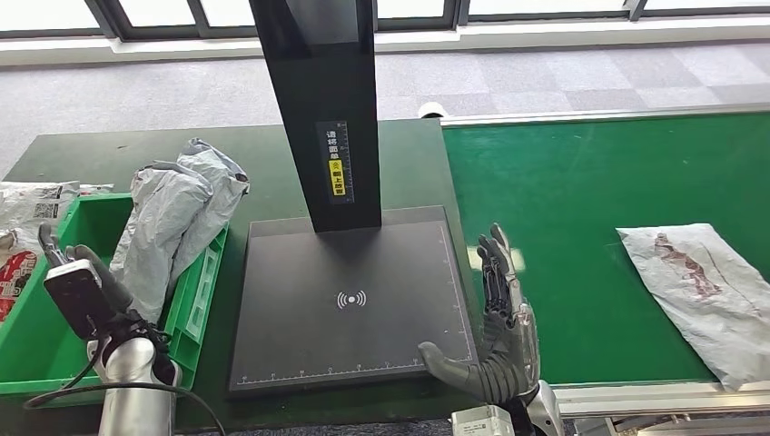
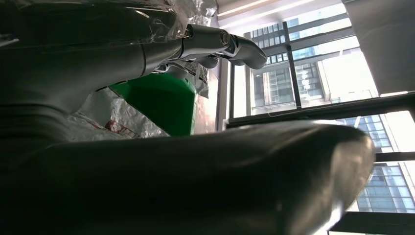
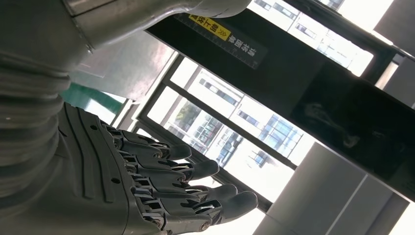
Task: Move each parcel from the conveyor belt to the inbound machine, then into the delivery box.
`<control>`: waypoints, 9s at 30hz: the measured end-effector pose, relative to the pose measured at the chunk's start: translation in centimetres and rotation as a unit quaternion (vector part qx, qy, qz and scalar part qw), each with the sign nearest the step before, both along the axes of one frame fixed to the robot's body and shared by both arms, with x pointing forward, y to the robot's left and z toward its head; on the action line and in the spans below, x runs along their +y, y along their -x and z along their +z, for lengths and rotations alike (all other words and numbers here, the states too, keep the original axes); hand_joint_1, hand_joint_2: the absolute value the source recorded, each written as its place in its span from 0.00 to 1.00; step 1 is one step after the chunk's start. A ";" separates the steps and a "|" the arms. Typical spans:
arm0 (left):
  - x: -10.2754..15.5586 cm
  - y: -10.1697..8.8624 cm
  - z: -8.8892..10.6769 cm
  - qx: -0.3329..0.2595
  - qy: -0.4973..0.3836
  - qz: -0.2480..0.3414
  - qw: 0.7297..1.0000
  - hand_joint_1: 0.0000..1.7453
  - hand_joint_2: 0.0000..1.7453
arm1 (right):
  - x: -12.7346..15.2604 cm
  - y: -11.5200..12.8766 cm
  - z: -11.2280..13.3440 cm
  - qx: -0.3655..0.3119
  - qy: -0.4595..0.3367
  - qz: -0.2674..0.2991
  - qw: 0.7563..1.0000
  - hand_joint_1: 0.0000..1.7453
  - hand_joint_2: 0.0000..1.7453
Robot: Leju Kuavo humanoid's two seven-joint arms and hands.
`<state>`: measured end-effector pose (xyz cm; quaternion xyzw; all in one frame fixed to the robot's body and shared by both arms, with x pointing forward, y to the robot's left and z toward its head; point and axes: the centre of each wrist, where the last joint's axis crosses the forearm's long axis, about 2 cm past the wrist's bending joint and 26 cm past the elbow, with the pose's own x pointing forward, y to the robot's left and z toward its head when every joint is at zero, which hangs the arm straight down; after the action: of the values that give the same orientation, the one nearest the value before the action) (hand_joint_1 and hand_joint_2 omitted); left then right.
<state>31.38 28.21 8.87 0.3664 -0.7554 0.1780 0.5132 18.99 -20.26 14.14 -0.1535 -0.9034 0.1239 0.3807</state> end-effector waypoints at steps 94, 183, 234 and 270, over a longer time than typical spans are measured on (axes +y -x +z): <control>-5.2 8.1 6.0 -0.217 0.083 -0.223 0.947 0.00 0.00 | -33.7 0.3 -14.0 0.584 0.350 -0.437 0.588 0.00 1.00; -5.7 7.4 5.6 -0.210 0.093 -0.228 0.946 0.00 0.00 | -12.2 1.2 -1.0 -0.067 0.304 -0.381 0.871 1.00 1.00; -9.2 4.6 3.5 -0.140 0.073 -0.214 0.964 0.00 0.00 | 8.3 -10.5 -9.9 0.208 0.206 0.022 0.956 0.00 1.00; -10.7 6.1 1.5 -0.108 0.058 -0.360 0.925 0.00 0.00 | 3.2 -2.7 -4.6 0.103 0.088 -0.005 0.991 0.00 1.00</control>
<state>25.27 17.54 10.42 0.0180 -0.8759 0.0628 0.4781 21.67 -17.06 9.51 -0.1776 -0.8442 0.2163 0.4572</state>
